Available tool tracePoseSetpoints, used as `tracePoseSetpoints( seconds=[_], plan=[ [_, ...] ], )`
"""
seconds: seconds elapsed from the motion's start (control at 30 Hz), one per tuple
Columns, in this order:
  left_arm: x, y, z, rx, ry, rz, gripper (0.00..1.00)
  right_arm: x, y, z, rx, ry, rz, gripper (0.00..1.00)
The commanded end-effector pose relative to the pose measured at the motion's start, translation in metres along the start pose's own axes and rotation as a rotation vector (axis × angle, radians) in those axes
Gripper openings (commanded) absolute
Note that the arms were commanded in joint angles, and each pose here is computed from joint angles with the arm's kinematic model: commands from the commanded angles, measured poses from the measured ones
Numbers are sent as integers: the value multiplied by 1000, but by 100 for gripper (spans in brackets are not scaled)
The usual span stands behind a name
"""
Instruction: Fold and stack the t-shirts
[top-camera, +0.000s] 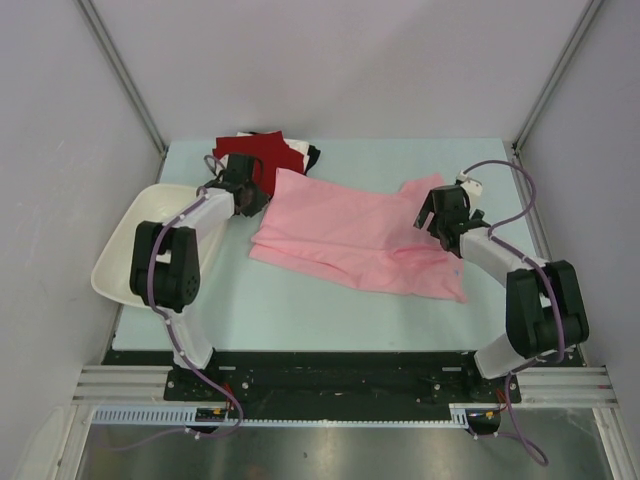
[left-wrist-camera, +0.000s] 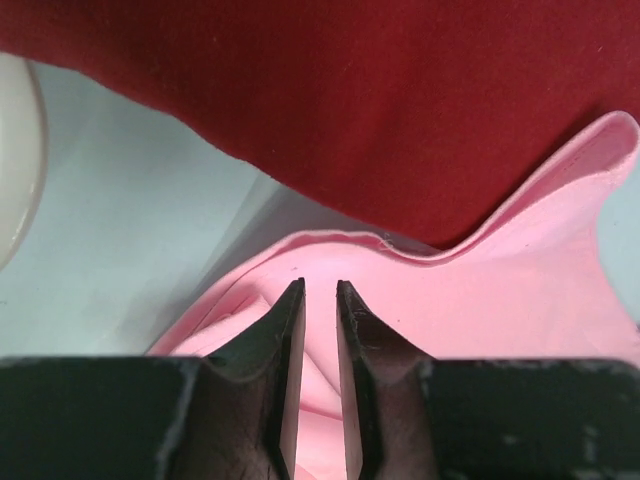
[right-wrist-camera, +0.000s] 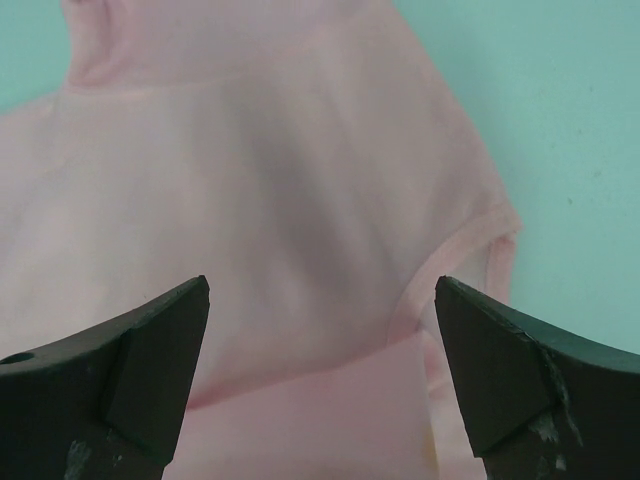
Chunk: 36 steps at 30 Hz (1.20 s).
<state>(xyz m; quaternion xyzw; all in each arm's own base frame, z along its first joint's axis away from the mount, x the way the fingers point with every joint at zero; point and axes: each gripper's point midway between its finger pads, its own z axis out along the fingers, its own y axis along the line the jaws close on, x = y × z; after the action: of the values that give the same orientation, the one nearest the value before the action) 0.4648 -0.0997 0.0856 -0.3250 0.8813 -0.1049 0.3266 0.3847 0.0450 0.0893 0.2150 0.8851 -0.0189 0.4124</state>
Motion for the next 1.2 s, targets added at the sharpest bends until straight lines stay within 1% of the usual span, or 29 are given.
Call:
tracePoseSetpoints(
  seconds=[0.0,0.03,0.07,0.1,0.13,0.17,0.2,0.23,0.3,0.33,0.4,0.43,0.47,0.5,0.53,0.6,0.63,0.67,0.7,0.73,0.77,0.8,0.83,0.9,0.93,0.97,1.0,1.07,1.17],
  plan=[
    [-13,-10,-9,30,-51,4,24,-88,32,9,-66,-270,129,100],
    [-13,-10,-13,38,-57,4,23,-89,36,18,-69,-269,117,100],
    [-9,-4,-11,28,-50,2,24,-100,44,21,-79,-290,117,100],
    [-8,-3,-12,28,-50,3,24,-121,54,21,-89,-324,125,100],
    [-8,-3,-14,32,-50,3,24,-132,58,24,-78,-343,123,100],
    [-4,2,-14,24,-43,6,24,-127,56,39,-37,-329,82,100],
    [-3,3,-15,22,-42,8,24,-149,62,36,-28,-370,93,100],
    [-1,3,-17,26,-36,9,24,-155,57,37,11,-380,90,100],
    [2,7,-25,32,-34,9,24,-165,51,22,32,-397,98,100],
    [3,9,-28,37,-33,6,24,-169,54,11,3,-401,104,100],
    [8,13,-43,66,-36,-1,30,-160,53,-18,-37,-338,79,100],
    [21,24,-44,58,-9,-4,43,-152,58,-29,-56,-310,57,100],
    [19,21,-58,89,-21,-15,63,-133,53,-37,-42,-241,16,100],
    [23,23,-63,104,-12,-13,72,-127,52,-55,-65,-220,16,100],
    [37,30,-67,117,21,-9,87,-105,47,-63,-57,-149,-15,100],
    [42,29,-86,162,23,-6,100,-79,59,-91,-133,-94,-61,100],
    [52,36,-88,162,40,8,100,-54,53,-97,-133,-33,-100,100],
    [61,37,-93,168,57,22,100,-35,61,-107,-170,3,-141,100],
    [62,37,-103,185,51,27,100,-28,59,-119,-187,16,-129,100],
    [74,44,-102,178,70,44,100,-12,55,-125,-183,59,-149,100],
    [80,44,-105,194,78,55,100,8,50,-127,-184,103,-167,100],
    [87,42,-109,210,90,67,100,23,54,-135,-224,143,-177,100],
    [98,49,-107,202,105,72,100,33,53,-143,-241,169,-154,100],
    [112,38,-111,280,141,82,99,63,51,-153,-280,224,-176,100],
    [121,42,-108,296,158,80,99,66,50,-161,-297,224,-149,100],
    [120,32,-109,355,147,76,98,70,50,-164,-306,227,-144,100],
    [123,29,-109,378,157,73,98,83,48,-166,-322,261,-149,100],
    [125,27,-104,388,153,70,98,92,49,-174,-355,281,-138,100],
    [121,24,-93,370,142,74,97,98,47,-169,-349,275,-159,100]
  ],
)
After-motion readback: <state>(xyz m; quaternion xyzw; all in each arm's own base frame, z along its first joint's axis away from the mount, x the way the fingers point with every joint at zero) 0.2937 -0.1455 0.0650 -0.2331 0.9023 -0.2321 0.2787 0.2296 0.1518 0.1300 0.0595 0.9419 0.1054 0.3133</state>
